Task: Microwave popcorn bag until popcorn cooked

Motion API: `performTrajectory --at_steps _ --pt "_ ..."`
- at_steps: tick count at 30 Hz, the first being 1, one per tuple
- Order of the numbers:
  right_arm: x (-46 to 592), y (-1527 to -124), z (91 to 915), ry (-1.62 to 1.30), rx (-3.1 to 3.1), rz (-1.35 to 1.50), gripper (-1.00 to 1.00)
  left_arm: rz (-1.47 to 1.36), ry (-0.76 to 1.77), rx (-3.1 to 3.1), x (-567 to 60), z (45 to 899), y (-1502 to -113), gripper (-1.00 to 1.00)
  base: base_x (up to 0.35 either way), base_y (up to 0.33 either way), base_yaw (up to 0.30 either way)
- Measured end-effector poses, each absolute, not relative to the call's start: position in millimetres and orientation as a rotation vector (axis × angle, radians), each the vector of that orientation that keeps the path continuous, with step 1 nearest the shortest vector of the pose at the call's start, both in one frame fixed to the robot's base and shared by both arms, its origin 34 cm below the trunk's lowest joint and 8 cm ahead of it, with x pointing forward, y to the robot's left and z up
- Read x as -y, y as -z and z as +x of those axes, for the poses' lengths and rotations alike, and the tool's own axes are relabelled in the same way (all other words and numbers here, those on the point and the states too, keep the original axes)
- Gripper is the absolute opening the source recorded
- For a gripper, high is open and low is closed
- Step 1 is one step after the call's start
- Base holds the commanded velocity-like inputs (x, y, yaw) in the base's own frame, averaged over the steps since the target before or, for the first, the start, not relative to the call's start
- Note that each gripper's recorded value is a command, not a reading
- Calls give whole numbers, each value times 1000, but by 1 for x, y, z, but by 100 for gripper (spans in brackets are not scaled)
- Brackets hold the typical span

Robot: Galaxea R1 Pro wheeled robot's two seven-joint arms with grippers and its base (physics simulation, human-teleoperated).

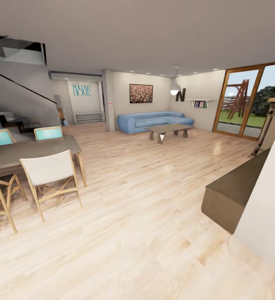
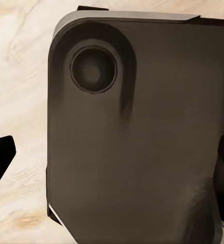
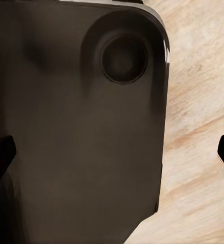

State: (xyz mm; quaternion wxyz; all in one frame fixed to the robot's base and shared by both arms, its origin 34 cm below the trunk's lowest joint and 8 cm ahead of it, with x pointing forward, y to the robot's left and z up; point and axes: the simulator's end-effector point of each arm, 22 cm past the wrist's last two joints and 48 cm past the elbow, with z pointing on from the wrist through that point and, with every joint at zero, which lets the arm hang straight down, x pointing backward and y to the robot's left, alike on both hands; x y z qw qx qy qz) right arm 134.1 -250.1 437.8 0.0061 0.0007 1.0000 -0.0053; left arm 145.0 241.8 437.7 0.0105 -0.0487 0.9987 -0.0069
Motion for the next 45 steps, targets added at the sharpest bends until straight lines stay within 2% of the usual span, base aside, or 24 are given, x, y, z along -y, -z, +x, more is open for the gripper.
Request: performTrajectory --at_steps 18,26,45 --pt "253 -438 140 22 -3100 -1 100 -164 12 -3115 -243 145 -438 100 0 0 277" --pt "260 -438 147 36 -3069 9 100 -353 1 -3070 -246 151 -438 100 0 0 280" --pt "264 -438 147 43 -3068 15 100 -362 -3 -3068 -247 151 -438 100 0 0 280"
